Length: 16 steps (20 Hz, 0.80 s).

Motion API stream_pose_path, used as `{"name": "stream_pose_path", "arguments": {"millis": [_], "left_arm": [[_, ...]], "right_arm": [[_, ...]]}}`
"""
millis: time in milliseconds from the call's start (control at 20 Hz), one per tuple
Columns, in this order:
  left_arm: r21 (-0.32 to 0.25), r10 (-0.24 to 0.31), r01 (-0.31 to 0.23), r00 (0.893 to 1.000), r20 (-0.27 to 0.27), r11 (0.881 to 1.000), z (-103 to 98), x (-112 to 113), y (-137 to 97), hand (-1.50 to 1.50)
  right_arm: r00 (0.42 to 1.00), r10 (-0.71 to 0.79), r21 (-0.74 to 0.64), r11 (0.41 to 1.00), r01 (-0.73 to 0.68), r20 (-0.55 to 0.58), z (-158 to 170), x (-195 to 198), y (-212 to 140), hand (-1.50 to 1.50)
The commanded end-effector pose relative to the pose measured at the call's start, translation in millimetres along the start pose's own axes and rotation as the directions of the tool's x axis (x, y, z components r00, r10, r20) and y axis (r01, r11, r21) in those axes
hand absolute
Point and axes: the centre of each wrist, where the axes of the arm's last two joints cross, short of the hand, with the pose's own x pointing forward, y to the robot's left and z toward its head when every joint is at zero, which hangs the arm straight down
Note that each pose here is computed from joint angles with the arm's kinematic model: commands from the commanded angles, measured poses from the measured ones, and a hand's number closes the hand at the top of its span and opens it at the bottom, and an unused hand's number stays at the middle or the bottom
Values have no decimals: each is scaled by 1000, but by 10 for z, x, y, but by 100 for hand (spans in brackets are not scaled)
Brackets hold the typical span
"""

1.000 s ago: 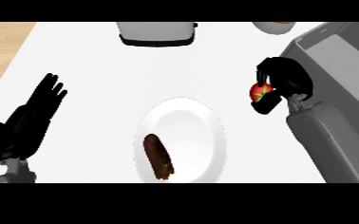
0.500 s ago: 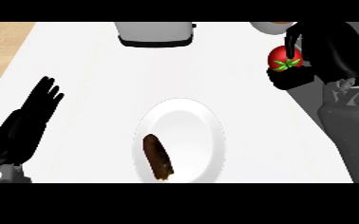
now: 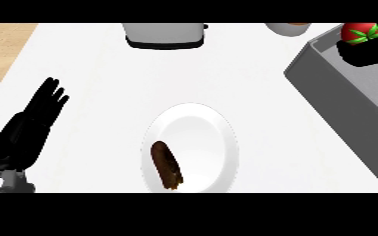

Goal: Pick the tomato from the plate and place it in the cardboard box

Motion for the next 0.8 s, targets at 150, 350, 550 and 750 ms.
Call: {"name": "stream_pose_path", "arguments": {"millis": [150,350,550,750], "left_arm": [[-9,-6,6,1000,8,1000,-177,-7,-171,0],[-18,-2,2,1000,10,1000,-70,-8,-100,0],[-3,9,-9,1000,23,1000,-29,-49,61,0],[-9,15,-15,1000,6,1000,-82,-64,-139,0]], "right_arm": [[995,81,10,997,-81,-51,-417,-482,-46,150],[997,60,1,998,-60,-45,-589,-682,118,150],[999,36,-8,999,-37,-25,-577,-860,212,150],[999,45,16,999,-44,-30,-783,-1202,538,150]]}}
